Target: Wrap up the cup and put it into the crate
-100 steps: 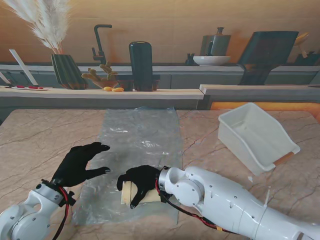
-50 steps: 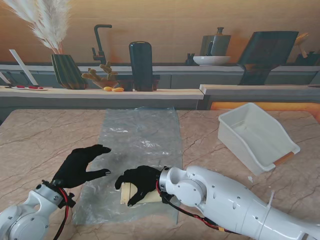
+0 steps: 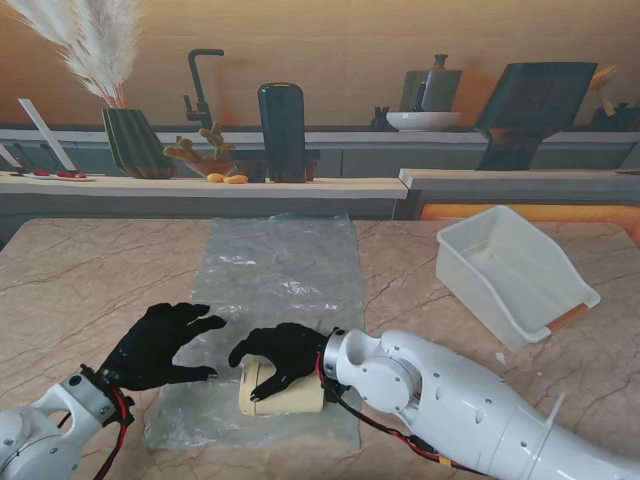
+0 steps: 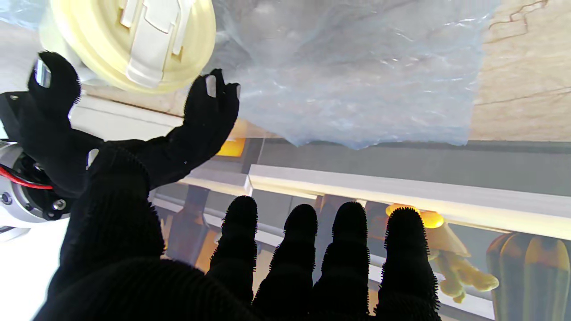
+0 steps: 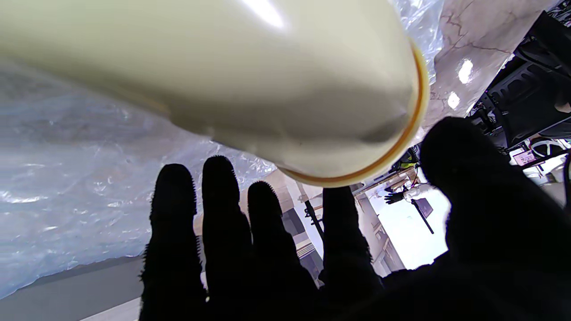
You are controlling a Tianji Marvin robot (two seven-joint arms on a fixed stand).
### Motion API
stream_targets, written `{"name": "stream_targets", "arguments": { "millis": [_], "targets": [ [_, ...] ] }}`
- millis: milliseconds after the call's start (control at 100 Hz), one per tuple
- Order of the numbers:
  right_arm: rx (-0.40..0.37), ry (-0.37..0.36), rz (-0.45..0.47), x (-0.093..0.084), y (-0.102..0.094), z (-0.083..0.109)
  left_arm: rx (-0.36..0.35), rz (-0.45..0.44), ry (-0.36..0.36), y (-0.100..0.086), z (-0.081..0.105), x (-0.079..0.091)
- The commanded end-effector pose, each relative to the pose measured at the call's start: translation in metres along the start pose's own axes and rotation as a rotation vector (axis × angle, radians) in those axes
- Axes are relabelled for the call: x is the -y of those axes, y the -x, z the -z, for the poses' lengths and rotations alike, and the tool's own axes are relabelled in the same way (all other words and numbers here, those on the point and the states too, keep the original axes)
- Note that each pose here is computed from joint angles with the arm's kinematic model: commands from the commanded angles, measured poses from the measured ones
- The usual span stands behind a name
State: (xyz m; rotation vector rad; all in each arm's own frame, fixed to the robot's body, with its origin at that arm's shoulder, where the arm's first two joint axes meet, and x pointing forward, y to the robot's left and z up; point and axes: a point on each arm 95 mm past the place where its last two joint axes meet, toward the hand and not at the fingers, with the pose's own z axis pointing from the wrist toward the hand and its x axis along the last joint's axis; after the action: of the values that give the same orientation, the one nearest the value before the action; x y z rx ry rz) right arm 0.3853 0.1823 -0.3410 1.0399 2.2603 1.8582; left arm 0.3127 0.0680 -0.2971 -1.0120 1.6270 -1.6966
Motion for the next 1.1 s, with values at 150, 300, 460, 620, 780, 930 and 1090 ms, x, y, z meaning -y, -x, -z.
{"name": "stream_targets", "arguments": {
  "millis": [150, 300, 460, 620, 780, 930, 1090],
  "targets": [
    [0.006, 0.023, -0.009, -0.002, -0.003, 0.005, -0.054, -0.003, 0.004, -0.012, 0.000, -0.005],
    [0.018, 0.036, -0.001, -0.004, 0.000, 0.008, -0.076, -0.030, 0.014, -0.016, -0.001, -0.004],
    [0.035, 0.061, 0.000, -0.006, 0.004, 0.010, -0.107, -0.085, 0.053, -0.022, 0.001, -0.003],
    [0.051, 0.073, -0.009, -0.008, 0.006, 0.013, -0.141, -0.157, 0.075, -0.028, 0.007, -0.004],
    [0.058, 0.093, -0.001, -0.009, 0.006, 0.016, -0.161, -0.177, 0.130, -0.034, 0.013, -0.008],
    [0.069, 0.109, 0.007, -0.010, 0.006, 0.020, -0.174, -0.184, 0.144, -0.039, 0.013, -0.015],
    [0.081, 0.122, 0.018, -0.011, 0.006, 0.024, -0.197, -0.194, 0.158, -0.043, 0.013, -0.020]
  ]
}}
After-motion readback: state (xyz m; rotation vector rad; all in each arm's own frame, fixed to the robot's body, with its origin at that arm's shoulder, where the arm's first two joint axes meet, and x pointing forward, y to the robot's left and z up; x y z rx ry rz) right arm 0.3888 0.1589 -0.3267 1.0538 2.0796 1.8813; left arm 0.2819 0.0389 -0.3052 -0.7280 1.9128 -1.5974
